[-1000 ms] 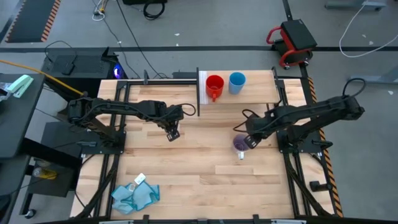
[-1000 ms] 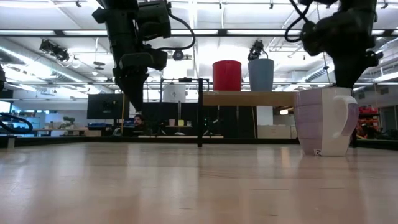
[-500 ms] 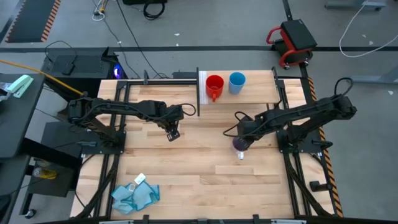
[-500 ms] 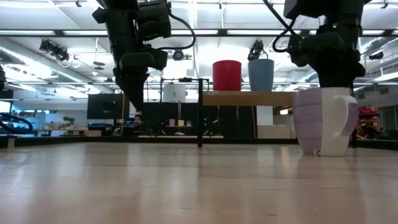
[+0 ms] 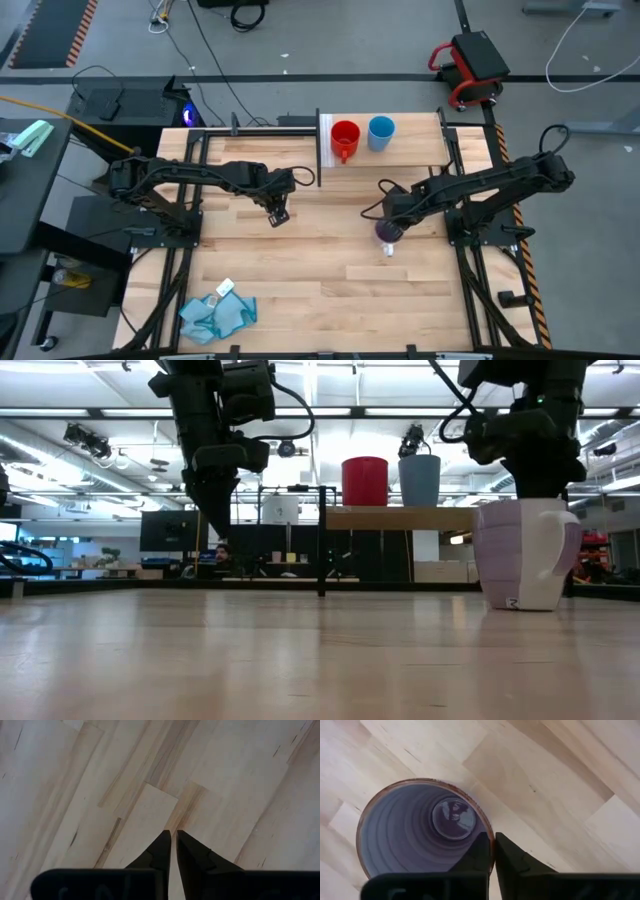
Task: Stack small to large cups/mugs on shelf
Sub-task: Put the violet and white mug on the shelf
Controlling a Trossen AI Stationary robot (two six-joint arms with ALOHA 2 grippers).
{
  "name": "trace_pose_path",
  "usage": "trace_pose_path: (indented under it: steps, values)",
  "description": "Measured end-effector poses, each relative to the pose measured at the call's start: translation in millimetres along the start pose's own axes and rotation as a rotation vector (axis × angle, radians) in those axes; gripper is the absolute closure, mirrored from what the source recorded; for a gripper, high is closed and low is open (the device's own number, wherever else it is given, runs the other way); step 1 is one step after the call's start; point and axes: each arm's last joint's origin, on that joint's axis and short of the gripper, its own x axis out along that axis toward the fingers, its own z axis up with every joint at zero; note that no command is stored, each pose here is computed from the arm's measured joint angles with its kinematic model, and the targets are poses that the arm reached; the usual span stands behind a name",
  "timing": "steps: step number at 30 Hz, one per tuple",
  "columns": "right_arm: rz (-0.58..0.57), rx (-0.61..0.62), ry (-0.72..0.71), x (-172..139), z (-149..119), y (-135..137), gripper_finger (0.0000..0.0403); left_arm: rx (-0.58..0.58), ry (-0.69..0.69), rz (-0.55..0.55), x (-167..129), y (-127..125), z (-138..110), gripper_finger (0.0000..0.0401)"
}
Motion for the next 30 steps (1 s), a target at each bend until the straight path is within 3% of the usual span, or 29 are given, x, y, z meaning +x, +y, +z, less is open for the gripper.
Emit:
trace_pose_path:
  steps: [15,19,30]
  values:
    - [-0.004,-0.152,-0.004,-4.9,6.7,-1.3,0.0394,0.0,0.0,0.0,0.0,0.0,0.0,0.0371]
    - [0.019,-0.175,-0.033,-20.3,12.8,4.3,0.0394,0.014,0.0,0.0,0.0,0.0,0.0,0.0373]
    - [-0.17,-0.108,-0.033,-95.1,22.5,-10.0,0.0394,0.014,0.0,0.0,0.0,-0.1,0.0,0.0375]
